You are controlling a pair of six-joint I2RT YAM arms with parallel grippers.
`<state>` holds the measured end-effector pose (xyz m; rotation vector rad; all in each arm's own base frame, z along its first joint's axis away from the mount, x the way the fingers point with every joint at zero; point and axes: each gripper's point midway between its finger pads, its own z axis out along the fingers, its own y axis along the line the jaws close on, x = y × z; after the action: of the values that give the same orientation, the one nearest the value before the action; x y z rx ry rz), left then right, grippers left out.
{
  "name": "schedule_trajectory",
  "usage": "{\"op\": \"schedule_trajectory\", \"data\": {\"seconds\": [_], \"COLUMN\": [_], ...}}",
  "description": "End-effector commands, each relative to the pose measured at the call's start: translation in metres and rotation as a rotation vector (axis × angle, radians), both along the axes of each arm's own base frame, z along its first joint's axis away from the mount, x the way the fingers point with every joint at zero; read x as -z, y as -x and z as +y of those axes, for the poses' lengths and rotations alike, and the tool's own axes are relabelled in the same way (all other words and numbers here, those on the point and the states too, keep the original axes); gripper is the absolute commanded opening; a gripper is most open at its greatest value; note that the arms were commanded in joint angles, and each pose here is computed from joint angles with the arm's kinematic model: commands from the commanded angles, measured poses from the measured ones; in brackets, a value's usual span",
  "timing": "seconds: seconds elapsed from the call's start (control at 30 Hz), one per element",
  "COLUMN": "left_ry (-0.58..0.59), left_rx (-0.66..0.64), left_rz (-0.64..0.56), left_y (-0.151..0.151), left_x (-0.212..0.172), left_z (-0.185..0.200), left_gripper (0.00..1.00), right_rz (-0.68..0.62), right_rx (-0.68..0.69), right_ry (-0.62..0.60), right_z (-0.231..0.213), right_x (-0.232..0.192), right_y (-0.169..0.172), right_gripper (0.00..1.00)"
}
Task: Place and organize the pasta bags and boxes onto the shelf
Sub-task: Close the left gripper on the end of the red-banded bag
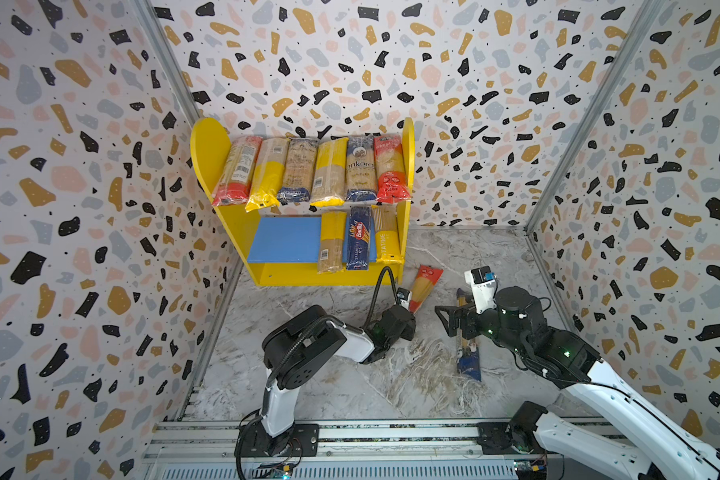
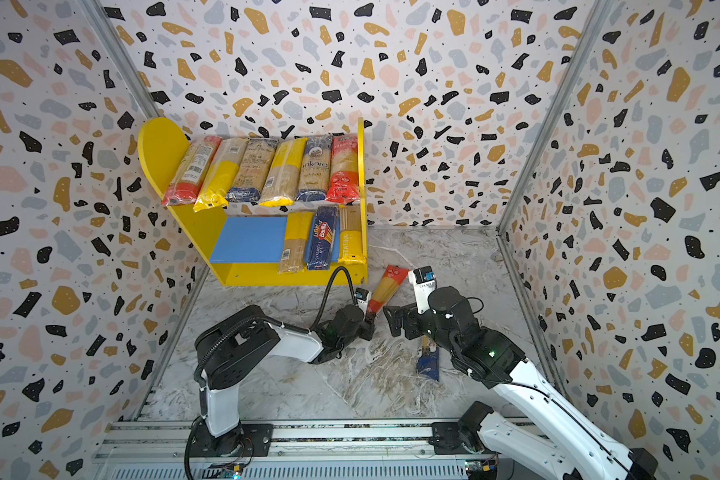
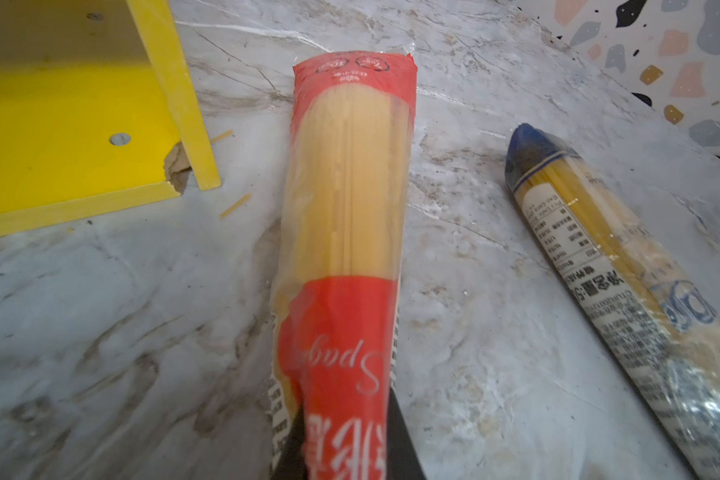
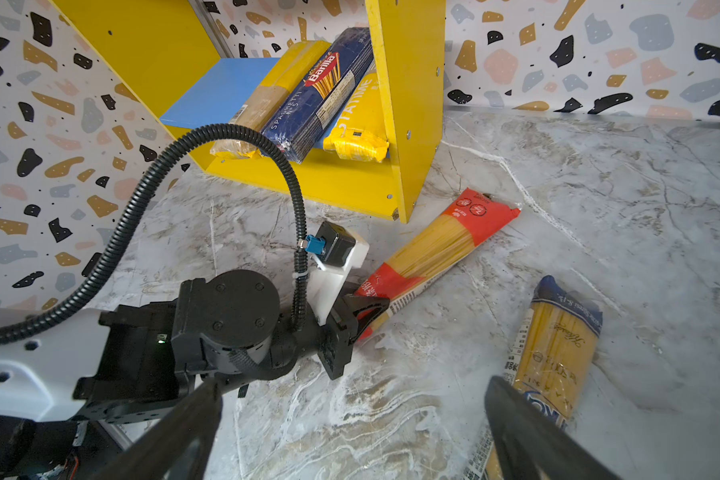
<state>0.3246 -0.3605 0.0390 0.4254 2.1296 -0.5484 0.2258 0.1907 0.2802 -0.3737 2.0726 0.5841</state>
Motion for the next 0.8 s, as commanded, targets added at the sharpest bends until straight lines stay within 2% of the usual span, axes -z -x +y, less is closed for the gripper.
{"op": "schedule_trajectory", "data": {"seconds": [0.0,0.23,0.53,0.77], "left_ry": [-0.235,-0.184,-0.125,-0.055], "left_rx": [0.100,0.126,0.151,0.106], "left_rz": [0.252,0.236,0.160,0.071], "left_y": [0.059,0.064,0.073,0.073], "left_x": [0.081,0.055,0.006,-0.032], "left_z": [0.037,0.032,0.031,0.044], "left_gripper": [0.00,0.00,0.00,0.00], "right_rz": [-0.042,-0.042,-0.046,-0.049], "right_rx": [-0.010,-0.008,-0.012,-0.021], "right_ry": [-0.053,-0.067,-0.079,-0.090], "right_z": [0.004,0.003,0.002,0.003], "right_x": [-0.025,-0.027,-0.030,-0.033], "right_y": [0.000,0.001,0.004,0.005], "right_gripper": [0.99,0.99,0.99,0.99]}}
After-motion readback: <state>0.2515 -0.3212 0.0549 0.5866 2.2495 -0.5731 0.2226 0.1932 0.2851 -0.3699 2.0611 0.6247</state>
